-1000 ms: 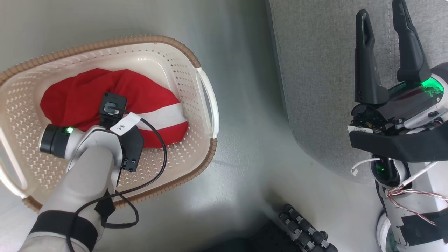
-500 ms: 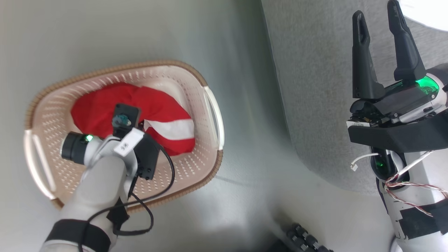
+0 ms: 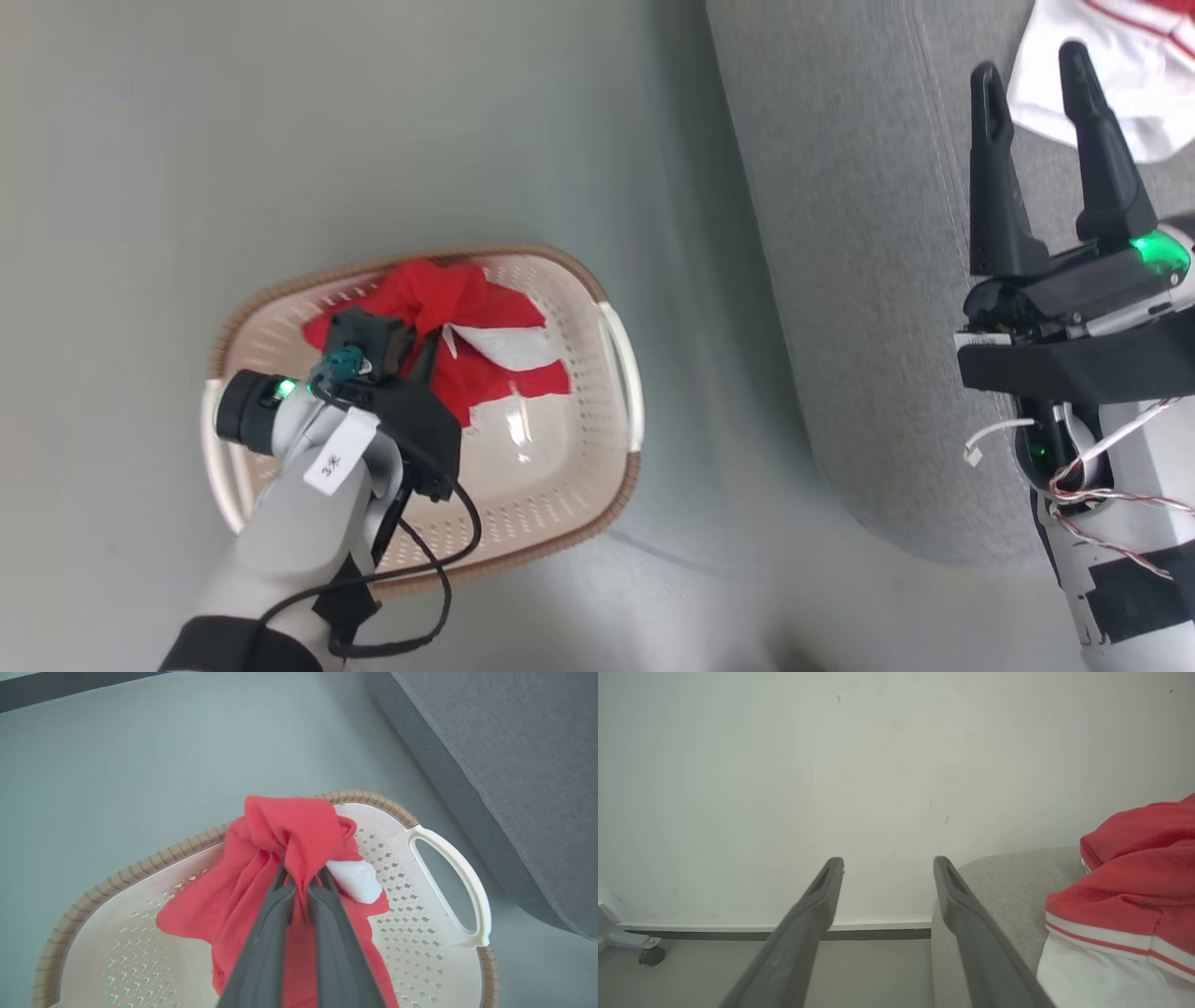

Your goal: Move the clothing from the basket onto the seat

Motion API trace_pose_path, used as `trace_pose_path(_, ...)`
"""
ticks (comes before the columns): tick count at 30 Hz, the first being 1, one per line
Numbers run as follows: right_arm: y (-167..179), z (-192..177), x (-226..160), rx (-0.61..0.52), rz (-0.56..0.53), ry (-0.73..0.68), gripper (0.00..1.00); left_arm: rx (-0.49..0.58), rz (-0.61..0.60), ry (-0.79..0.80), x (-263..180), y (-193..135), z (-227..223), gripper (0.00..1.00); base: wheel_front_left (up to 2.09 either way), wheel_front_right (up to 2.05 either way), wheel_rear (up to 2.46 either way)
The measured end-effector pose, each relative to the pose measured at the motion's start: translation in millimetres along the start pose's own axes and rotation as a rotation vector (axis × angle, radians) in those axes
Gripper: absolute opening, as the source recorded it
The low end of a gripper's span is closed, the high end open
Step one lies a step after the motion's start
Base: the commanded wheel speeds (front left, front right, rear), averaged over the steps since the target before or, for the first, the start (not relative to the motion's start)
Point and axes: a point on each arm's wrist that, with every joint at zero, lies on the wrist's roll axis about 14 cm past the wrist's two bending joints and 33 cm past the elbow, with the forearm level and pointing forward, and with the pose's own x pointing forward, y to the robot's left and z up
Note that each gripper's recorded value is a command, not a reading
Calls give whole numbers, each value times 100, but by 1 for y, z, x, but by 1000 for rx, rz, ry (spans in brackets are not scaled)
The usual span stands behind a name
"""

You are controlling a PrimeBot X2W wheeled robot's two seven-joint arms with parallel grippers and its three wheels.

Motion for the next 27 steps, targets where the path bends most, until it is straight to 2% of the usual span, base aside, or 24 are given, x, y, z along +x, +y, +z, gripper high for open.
trace_pose_path(8,16,29,-3,16,39,-53,100,-39,35,-188,-41,4,59,0,0,0,0)
trace_pose_path(15,36,45,-12,40,76,-80,100,-16,35,-364,-80,-4,115,0,0,0,0)
trace_pose_path(27,83,72,-41,94,169,-108,100,88,-53,-692,-162,-55,214,0,0,0,0)
